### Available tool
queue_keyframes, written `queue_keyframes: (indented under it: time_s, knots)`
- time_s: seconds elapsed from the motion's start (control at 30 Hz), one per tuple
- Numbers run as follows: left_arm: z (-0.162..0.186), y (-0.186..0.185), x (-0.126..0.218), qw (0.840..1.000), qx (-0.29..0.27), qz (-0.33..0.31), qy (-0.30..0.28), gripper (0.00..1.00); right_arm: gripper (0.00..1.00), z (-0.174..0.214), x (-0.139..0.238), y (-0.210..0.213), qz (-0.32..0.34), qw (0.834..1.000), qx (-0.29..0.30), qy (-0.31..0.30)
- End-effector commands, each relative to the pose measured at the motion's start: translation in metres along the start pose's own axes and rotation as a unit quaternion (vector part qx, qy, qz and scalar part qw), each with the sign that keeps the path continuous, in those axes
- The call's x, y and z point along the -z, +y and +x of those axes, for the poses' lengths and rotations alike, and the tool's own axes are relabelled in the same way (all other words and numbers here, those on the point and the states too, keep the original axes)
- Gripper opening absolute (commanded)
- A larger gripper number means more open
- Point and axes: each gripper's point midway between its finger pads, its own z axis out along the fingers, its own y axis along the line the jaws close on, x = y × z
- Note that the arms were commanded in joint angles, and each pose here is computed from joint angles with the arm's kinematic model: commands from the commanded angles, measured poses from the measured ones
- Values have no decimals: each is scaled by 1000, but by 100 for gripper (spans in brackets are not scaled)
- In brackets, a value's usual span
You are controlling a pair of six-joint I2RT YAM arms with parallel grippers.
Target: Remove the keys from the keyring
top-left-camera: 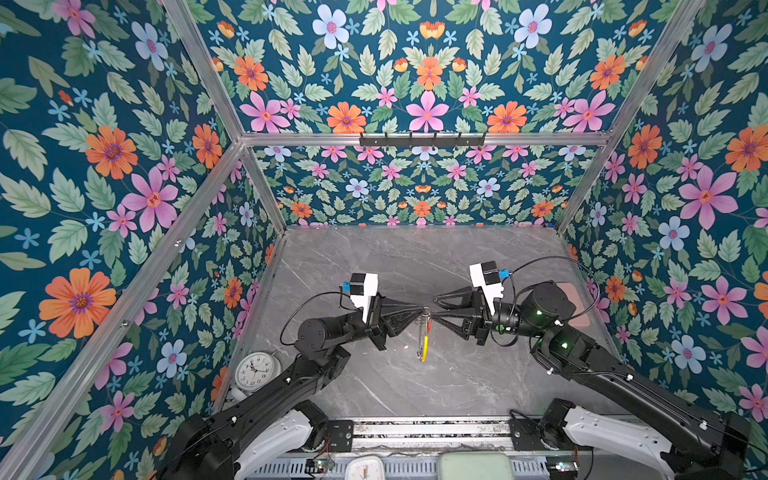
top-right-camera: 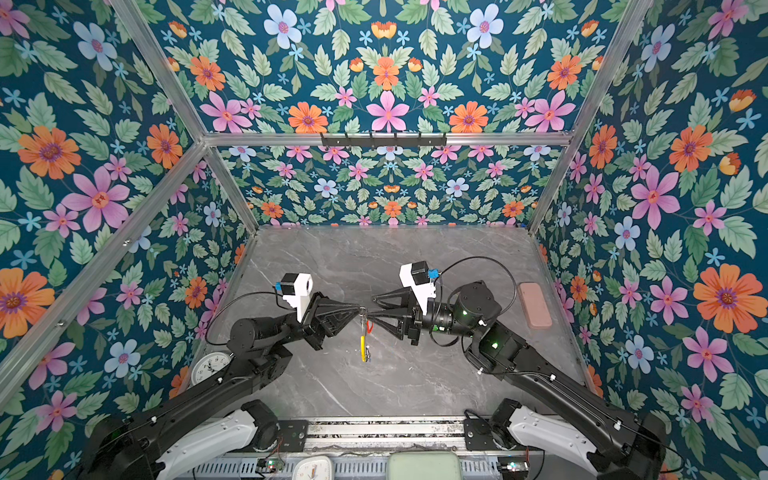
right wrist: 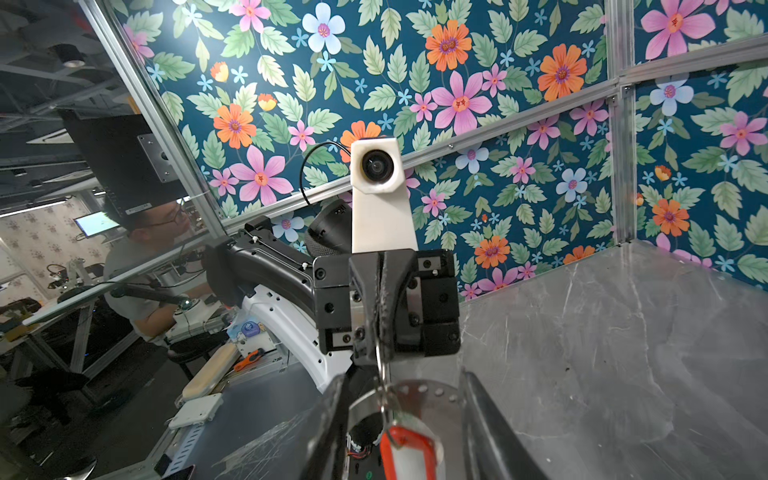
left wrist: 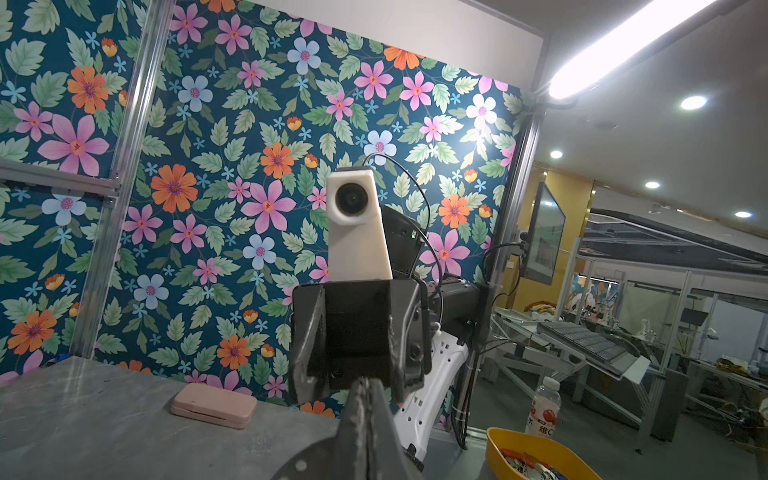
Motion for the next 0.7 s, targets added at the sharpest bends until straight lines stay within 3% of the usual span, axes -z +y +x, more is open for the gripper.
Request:
queue_keyframes:
  time_s: [0.0, 0.23, 0.67]
  knots:
    - [-12, -7, 1, 999, -15, 10, -27, 0, 42, -9, -2, 11, -28, 999, 9, -13]
    - [-11, -3, 2, 999, -14, 1, -30, 0, 23, -2, -6, 13, -37, 999, 6, 3]
    - [-10, 0, 1, 1000, -13, -4, -27, 0, 4, 1, -8, 12, -32, 999, 8, 15]
